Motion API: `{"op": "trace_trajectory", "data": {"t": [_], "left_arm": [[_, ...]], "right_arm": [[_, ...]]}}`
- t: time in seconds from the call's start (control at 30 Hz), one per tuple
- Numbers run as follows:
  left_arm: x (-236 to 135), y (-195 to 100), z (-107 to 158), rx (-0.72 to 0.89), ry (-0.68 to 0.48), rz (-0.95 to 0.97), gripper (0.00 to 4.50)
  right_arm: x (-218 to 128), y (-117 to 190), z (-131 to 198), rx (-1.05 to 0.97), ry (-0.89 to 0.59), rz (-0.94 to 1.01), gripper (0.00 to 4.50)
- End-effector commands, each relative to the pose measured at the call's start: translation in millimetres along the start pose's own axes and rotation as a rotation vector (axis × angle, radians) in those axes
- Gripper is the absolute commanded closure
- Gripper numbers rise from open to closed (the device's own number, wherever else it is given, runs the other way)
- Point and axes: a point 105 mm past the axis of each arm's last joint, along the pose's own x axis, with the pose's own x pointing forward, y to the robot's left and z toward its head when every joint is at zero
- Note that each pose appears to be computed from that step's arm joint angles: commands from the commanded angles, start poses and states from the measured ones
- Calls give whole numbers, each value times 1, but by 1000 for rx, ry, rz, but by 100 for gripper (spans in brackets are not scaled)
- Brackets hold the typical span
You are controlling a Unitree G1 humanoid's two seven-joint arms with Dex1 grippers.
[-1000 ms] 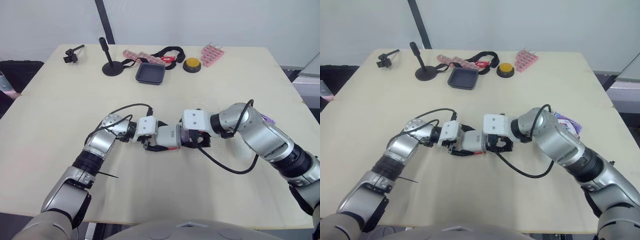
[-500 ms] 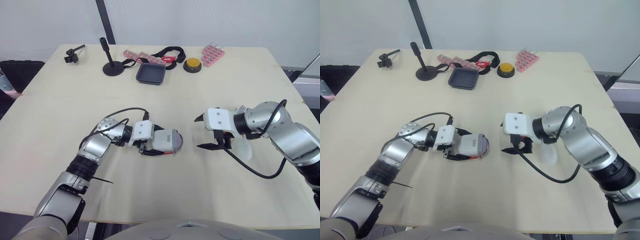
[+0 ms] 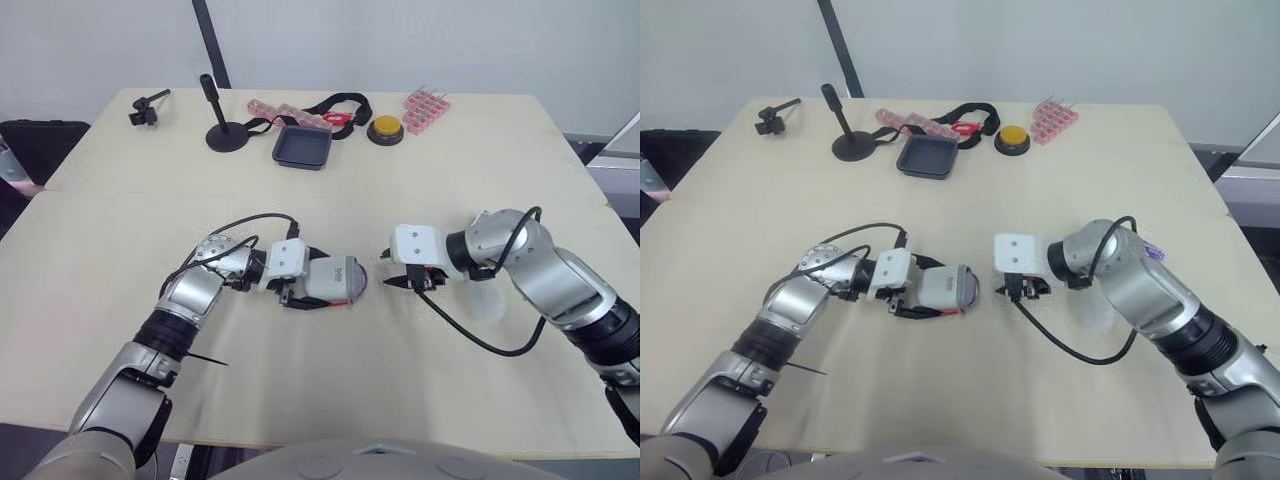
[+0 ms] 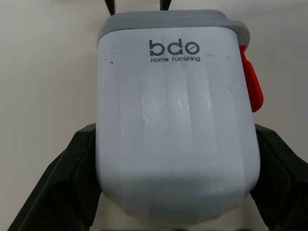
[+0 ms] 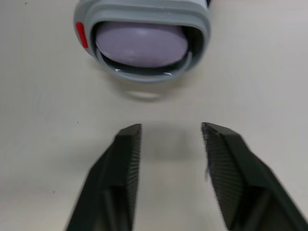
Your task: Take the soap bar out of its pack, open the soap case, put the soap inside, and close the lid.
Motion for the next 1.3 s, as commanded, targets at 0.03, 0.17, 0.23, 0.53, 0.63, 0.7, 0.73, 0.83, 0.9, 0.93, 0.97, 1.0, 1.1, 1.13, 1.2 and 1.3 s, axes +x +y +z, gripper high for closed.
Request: {"op": "trace_trajectory", "data": {"t": [0.03, 0.17, 0.23, 0.53, 0.63, 0.7, 0.73, 0.83, 0.9, 0.93, 0.97, 1.0, 1.1, 1.13, 1.2, 1.3], "left_arm": [[-3, 8, 17, 56, -46, 26, 102], [-1, 10, 20, 61, -51, 28, 102], [-1, 11, 21, 64, -55, 29, 102], [8, 11, 20, 54, -65, 28, 102], [11, 11, 23, 46, -80, 25, 102], [11, 11, 24, 46, -82, 24, 102], [11, 11, 24, 47, -80, 25, 102], [6, 11, 22, 46, -74, 35, 102], [1, 11, 20, 42, -67, 48, 102], [-1, 11, 20, 39, -64, 52, 102], [-4, 11, 19, 37, -60, 57, 102], [-6, 10, 18, 36, -58, 62, 102], [-12, 11, 19, 34, -58, 76, 102], [-13, 10, 20, 34, -61, 79, 102], [-18, 9, 24, 29, -72, 82, 102], [-27, 4, 31, 20, -86, 84, 102]], "right_arm": [[-2, 4, 6, -39, -14, 10, 371], [0, 7, 8, -46, -23, 29, 449], [3, 6, 8, -44, -22, 23, 449], [16, 8, 18, -119, -15, 36, 449], [16, 2, 30, -128, -51, 22, 449], [16, 0, 30, -135, -50, 17, 449], [17, 0, 28, -136, -38, 15, 449], [19, 2, 9, -122, 19, 5, 449], [17, -2, -7, -135, 71, -35, 449], [16, -6, -12, -150, 89, -71, 449], [15, -14, -16, -137, 107, -121, 449], [14, -20, -17, -119, 115, -157, 449], [8, -30, -15, -96, 99, -220, 424], [5, -32, -14, -88, 93, -230, 393], [-5, -37, -14, -62, 88, -255, 336], [-23, -41, -13, -24, 86, -305, 236]]}}
